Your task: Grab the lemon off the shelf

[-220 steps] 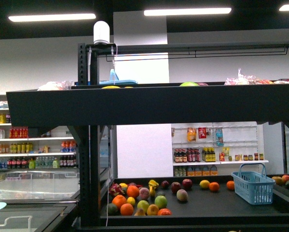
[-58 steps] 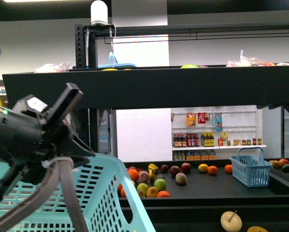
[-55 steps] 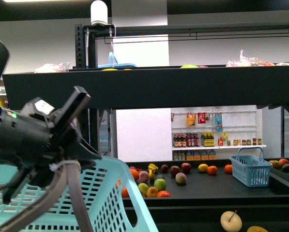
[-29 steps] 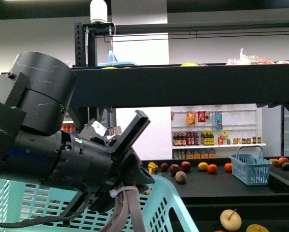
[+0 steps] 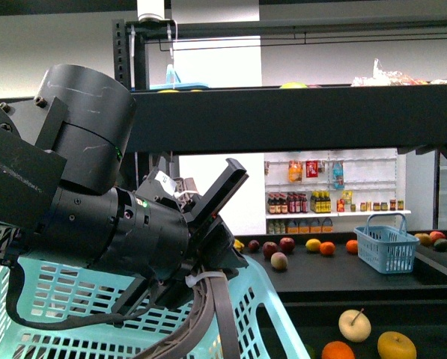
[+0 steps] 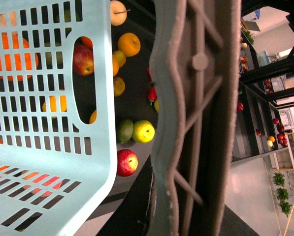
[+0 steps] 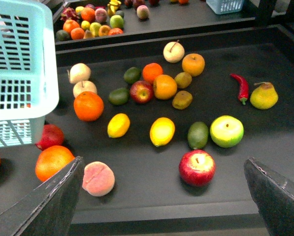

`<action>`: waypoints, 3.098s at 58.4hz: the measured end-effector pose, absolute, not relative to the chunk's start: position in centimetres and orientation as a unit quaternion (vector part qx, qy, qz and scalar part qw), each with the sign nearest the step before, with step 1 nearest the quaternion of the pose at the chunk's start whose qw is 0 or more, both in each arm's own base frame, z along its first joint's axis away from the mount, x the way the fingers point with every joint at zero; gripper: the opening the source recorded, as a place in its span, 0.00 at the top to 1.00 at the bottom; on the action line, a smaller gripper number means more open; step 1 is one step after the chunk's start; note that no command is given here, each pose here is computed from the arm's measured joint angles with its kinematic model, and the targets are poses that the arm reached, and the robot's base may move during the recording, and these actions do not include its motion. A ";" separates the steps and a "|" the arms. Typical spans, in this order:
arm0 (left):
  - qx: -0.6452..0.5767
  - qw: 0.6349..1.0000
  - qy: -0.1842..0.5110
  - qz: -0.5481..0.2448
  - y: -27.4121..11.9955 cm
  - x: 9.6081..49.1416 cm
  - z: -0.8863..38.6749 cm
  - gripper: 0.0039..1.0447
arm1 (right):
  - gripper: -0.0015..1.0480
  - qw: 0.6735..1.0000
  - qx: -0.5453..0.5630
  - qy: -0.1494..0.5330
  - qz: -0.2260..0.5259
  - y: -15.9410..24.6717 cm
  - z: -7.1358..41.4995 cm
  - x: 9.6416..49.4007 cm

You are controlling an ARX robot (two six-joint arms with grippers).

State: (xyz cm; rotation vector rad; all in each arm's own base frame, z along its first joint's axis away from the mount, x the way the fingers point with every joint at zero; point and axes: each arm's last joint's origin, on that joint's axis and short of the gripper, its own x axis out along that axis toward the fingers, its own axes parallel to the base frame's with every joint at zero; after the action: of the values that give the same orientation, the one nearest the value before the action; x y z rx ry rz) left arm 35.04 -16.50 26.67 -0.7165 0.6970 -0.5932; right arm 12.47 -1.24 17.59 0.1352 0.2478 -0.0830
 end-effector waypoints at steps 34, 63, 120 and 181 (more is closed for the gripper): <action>-0.339 0.835 0.330 -0.281 -16.6 35.0 26.7 0.88 | 0.07 0.913 0.103 0.388 -0.071 -4.1 8.4 44.2; -0.339 0.835 0.330 -0.281 -16.6 35.0 26.7 0.88 | 0.07 0.880 0.113 0.447 -0.113 -3.6 -0.8 49.9; -0.339 0.835 0.330 -0.281 -16.6 35.0 26.6 0.88 | 0.07 0.871 0.100 0.464 -0.123 -2.1 -5.1 52.8; -0.339 0.835 0.330 -0.281 -16.6 35.0 26.6 0.89 | 0.38 0.944 0.198 0.244 0.099 0.6 19.6 42.9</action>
State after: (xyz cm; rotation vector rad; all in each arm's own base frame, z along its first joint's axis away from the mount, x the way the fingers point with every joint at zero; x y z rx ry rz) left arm 35.05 -16.55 26.64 -0.7169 0.6989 -0.5947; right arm 42.92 0.58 19.63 0.4039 0.4972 0.2025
